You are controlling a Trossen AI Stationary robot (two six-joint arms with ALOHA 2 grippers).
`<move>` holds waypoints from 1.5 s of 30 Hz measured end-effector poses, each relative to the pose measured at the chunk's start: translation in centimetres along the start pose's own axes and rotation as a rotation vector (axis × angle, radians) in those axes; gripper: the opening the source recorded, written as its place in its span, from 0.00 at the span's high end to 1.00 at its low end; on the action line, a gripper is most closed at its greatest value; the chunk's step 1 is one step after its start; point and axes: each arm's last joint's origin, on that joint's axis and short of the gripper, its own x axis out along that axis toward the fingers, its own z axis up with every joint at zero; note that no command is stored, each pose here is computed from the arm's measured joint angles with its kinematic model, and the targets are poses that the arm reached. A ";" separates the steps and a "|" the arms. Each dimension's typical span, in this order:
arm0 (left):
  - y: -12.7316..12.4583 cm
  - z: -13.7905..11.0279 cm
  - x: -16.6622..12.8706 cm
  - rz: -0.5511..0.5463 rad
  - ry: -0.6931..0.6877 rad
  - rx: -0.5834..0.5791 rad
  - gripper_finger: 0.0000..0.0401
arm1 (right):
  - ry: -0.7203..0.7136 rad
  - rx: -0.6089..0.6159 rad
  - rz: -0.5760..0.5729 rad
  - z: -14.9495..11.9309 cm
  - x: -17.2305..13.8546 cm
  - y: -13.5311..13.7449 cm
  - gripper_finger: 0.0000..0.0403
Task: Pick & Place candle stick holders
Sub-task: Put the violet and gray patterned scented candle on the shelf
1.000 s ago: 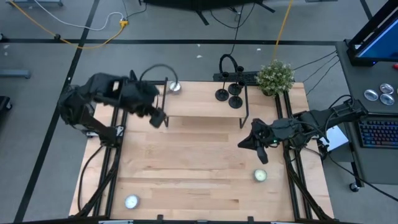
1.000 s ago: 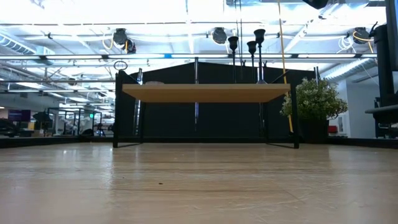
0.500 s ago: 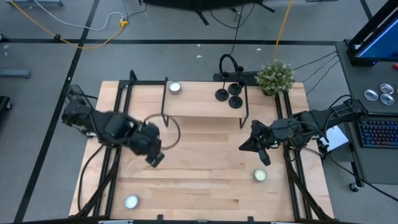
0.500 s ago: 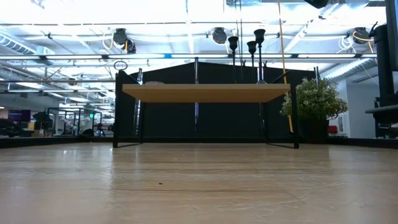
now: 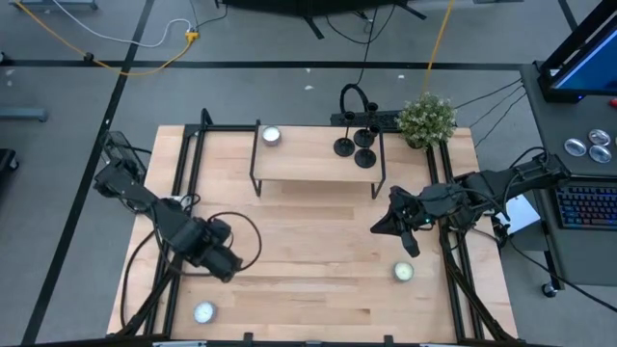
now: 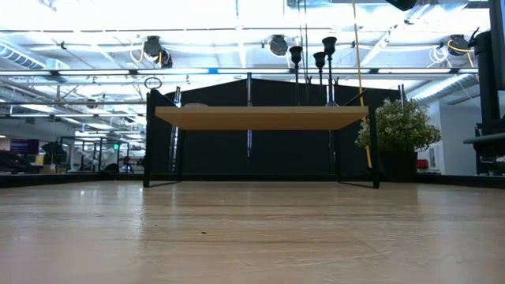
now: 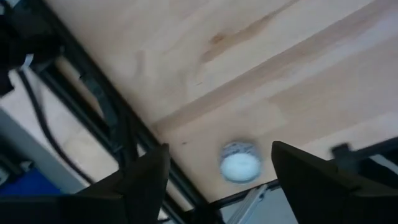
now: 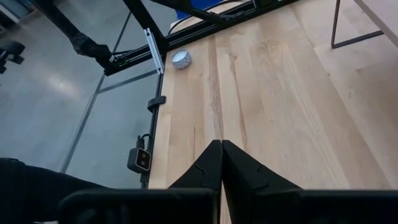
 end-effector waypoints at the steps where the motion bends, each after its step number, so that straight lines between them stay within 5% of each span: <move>1: 0.0 -0.2 0.4 0.013 0.014 -0.004 0.26 | 0.000 0.000 0.000 0.0 0.0 0.0 1.00; 10: -0.7 -2.3 4.6 -0.007 0.131 -0.033 0.02 | 0.000 -0.014 0.000 0.0 0.0 0.0 1.00; 28: -1.4 -6.1 9.7 -0.144 0.210 -0.144 0.01 | -0.001 -0.011 0.000 0.0 0.0 0.0 1.00; 45: -1.2 -6.7 13.1 -0.234 0.217 -0.200 0.02 | -0.009 0.005 0.003 0.1 0.0 0.0 1.00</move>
